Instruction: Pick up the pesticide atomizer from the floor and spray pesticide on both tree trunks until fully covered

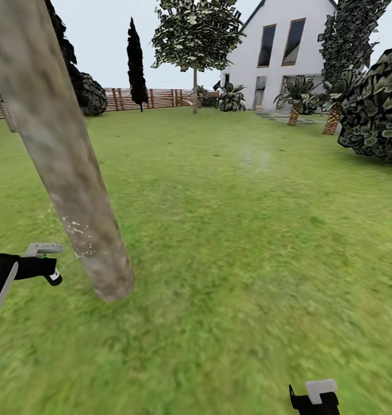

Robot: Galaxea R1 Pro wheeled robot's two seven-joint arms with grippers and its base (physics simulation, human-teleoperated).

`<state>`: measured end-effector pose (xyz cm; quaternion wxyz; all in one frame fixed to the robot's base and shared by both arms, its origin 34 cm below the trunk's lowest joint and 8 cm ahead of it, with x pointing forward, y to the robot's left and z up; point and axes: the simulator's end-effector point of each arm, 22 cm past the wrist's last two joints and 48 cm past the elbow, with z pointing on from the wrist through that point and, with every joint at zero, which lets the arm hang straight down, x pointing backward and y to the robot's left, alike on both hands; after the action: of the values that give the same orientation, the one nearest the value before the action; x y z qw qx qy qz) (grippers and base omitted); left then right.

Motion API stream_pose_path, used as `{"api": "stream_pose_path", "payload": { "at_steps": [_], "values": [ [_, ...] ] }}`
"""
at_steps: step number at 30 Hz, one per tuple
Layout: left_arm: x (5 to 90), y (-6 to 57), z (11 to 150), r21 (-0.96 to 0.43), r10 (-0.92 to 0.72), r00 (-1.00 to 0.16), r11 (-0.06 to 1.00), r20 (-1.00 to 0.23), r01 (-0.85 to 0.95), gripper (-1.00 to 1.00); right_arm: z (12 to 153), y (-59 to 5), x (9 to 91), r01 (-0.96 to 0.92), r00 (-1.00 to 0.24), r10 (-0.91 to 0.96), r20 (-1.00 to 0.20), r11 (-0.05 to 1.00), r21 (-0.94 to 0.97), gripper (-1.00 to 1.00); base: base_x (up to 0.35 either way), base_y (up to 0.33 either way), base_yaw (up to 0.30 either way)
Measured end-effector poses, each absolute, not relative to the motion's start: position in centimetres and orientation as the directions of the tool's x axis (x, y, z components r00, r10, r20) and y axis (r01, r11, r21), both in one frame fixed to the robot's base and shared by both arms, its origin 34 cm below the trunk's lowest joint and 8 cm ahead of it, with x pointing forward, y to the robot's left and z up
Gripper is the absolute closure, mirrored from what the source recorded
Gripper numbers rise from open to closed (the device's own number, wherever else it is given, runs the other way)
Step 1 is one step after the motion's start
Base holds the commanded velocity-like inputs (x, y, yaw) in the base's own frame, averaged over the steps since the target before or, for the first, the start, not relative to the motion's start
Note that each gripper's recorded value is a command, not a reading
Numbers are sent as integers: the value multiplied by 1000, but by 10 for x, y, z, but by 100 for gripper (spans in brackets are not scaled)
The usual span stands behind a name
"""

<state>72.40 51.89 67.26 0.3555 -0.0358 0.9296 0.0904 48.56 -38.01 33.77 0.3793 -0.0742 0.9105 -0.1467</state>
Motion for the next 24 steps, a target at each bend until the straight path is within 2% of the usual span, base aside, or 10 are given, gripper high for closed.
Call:
{"api": "stream_pose_path", "payload": {
  "at_steps": [14, 24],
  "values": [
    [723, 520, 672, 147, 0, -745, 980, -667, -132, 100, 338, -380, 486, -24, -701, -246, -669, 946, -323, -100, 0, -274, 1],
    [723, 520, 672, 144, -4, -744, 980, -668, -134, 100, 337, -379, 486, -25, -701, -246, -669, 946, -322, -100, 1, -274, 256]
  ]
}}
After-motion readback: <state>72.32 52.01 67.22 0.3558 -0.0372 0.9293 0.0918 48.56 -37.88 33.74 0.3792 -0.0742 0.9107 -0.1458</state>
